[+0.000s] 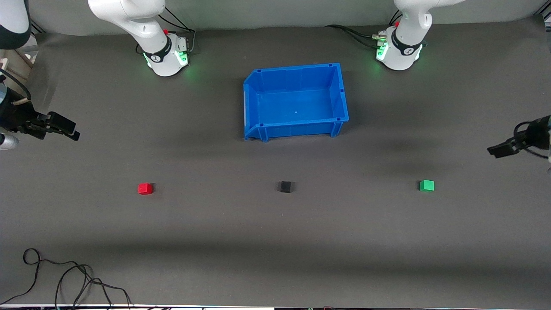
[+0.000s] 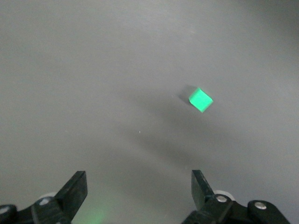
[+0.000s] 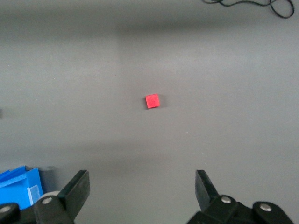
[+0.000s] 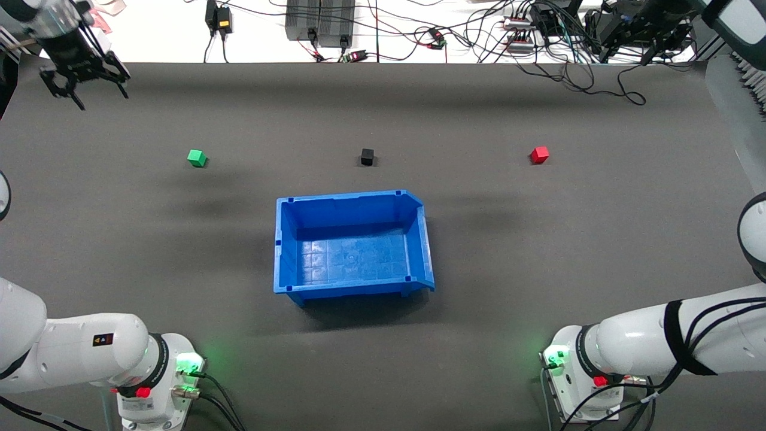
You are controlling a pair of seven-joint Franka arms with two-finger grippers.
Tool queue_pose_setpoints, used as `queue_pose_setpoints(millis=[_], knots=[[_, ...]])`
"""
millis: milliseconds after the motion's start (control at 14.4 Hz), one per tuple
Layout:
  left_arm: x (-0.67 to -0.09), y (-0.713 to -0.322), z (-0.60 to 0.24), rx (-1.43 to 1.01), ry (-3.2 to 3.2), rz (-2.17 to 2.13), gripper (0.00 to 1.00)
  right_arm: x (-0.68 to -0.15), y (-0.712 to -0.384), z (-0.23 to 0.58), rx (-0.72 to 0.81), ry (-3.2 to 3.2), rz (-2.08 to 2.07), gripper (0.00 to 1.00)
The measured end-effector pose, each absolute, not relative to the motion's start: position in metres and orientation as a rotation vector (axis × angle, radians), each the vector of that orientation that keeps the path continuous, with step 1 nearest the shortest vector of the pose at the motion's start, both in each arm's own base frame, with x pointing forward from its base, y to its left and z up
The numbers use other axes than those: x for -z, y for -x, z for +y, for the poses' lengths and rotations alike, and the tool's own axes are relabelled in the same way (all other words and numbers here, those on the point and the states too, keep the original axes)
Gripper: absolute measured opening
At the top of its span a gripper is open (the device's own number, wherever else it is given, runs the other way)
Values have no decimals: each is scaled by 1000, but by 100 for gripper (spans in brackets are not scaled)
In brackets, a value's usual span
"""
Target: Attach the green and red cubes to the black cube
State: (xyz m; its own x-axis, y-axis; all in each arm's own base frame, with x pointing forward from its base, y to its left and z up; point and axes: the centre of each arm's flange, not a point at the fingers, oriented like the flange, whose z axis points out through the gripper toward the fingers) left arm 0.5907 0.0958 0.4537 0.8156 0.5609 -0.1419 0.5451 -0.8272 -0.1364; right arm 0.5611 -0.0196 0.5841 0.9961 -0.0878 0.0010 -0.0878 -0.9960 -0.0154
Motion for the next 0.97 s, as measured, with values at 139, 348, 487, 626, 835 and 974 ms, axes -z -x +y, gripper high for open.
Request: queue_pose_setpoints(millis=[139, 348, 487, 626, 835, 974], knots=[[-401, -594, 98, -232, 2796, -1095, 100, -550, -577, -19, -28, 3129, 140, 100], [-338, -597, 98, -189, 2682, -1335, 98, -481, -607, -18, -103, 3142, 143, 100], [-310, -603, 99, -154, 2601, -1494, 97, -440, -623, -18, -131, 3149, 143, 100], [-282, -609, 98, -125, 2546, -1606, 97, -403, -633, -19, -168, 3156, 145, 100], [-248, -617, 94, -106, 2456, -1819, 97, -350, -650, -19, -150, 3165, 148, 100], [-237, -620, 80, -118, 2386, -1912, 97, -313, -658, -18, -137, 3164, 156, 100]])
